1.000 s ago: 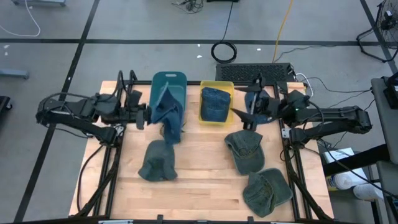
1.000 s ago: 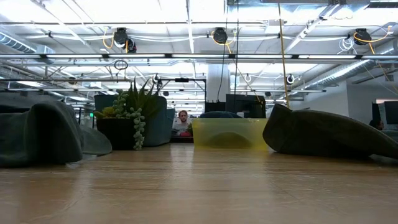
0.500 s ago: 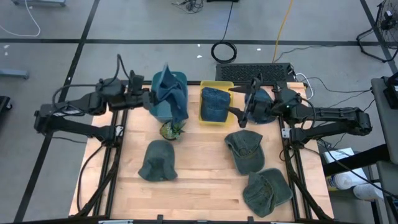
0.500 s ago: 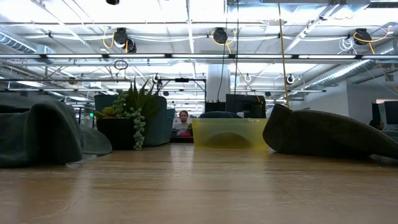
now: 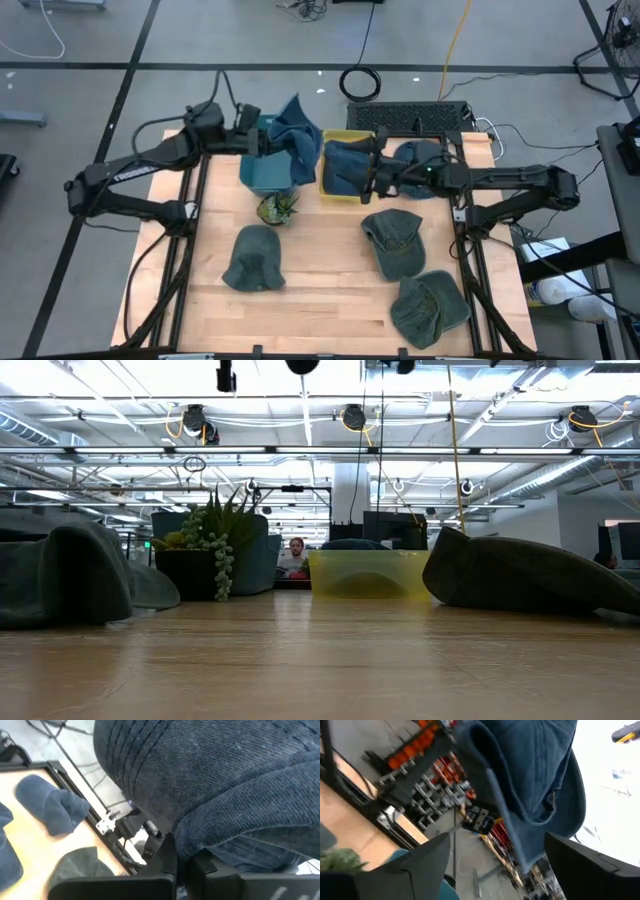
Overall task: Pick & Place hat
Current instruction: Put the bottom blue cap into the yellow bin
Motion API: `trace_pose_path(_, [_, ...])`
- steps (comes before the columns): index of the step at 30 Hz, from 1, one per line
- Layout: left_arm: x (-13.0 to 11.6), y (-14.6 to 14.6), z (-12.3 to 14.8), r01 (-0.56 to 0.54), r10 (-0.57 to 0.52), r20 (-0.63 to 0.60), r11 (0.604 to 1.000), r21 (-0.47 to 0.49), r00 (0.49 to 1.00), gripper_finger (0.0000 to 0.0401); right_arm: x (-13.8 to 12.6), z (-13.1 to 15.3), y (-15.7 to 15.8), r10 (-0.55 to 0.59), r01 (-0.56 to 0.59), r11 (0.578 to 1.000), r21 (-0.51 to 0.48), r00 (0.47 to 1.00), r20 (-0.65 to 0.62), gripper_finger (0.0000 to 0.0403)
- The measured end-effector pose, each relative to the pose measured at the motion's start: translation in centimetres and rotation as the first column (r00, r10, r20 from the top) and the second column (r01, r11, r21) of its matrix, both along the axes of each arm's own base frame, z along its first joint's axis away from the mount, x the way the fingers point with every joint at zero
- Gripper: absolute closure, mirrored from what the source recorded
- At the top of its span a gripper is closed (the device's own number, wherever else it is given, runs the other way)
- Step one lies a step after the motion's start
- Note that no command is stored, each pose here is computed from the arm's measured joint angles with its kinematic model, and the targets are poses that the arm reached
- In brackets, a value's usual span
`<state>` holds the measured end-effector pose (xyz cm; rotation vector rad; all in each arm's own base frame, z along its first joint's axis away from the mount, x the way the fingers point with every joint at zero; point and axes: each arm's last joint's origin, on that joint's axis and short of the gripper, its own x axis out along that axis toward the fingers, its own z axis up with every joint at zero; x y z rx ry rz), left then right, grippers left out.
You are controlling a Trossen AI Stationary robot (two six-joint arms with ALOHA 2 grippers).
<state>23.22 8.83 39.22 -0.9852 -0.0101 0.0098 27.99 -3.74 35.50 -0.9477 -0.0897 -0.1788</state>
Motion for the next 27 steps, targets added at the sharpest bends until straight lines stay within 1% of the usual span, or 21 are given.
trace_pose_path(2, [0.4,0.3,-0.3,0.024,-0.024,-0.006,1.000,-0.014,1.000,0.0395,0.6,0.1,-0.1,-0.024,0.024,1.000,-0.001,1.000,-0.004,0.0090])
trace_pose_path(5, [1.0,0.6,-0.8,0.032,-0.033,-0.024,0.999,-0.033,0.999,0.0395,1.0,0.3,-0.2,-0.025,0.025,0.999,-0.025,1.000,-0.007,0.0090])
trace_pose_path(11, [1.6,0.7,-1.3,0.060,-0.061,-0.039,0.997,-0.042,0.997,0.0395,1.7,-0.1,-0.2,-0.023,0.022,0.999,-0.023,0.999,-0.023,0.0090])
trace_pose_path(17, [1.6,0.7,-1.2,0.075,-0.076,-0.027,0.996,-0.049,0.997,0.0395,2.1,-0.4,-0.2,-0.020,0.020,0.999,-0.035,1.000,-0.023,0.0090])
trace_pose_path(19, [1.6,0.7,-1.3,0.074,-0.076,-0.030,0.996,-0.052,0.997,0.0395,2.2,-0.6,-0.2,-0.018,0.017,1.000,-0.026,0.999,-0.035,0.0092])
trace_pose_path(23, [1.7,0.5,-1.3,0.091,-0.093,-0.030,0.994,-0.061,0.995,0.0395,2.4,-0.5,-0.2,-0.016,0.015,1.000,-0.012,1.000,-0.007,0.0122])
trace_pose_path(27, [2.3,0.1,-1.7,0.110,-0.113,-0.044,0.992,-0.067,0.993,0.0395,2.6,-0.9,0.3,0.001,-0.001,1.000,-0.010,0.999,-0.035,0.0163])
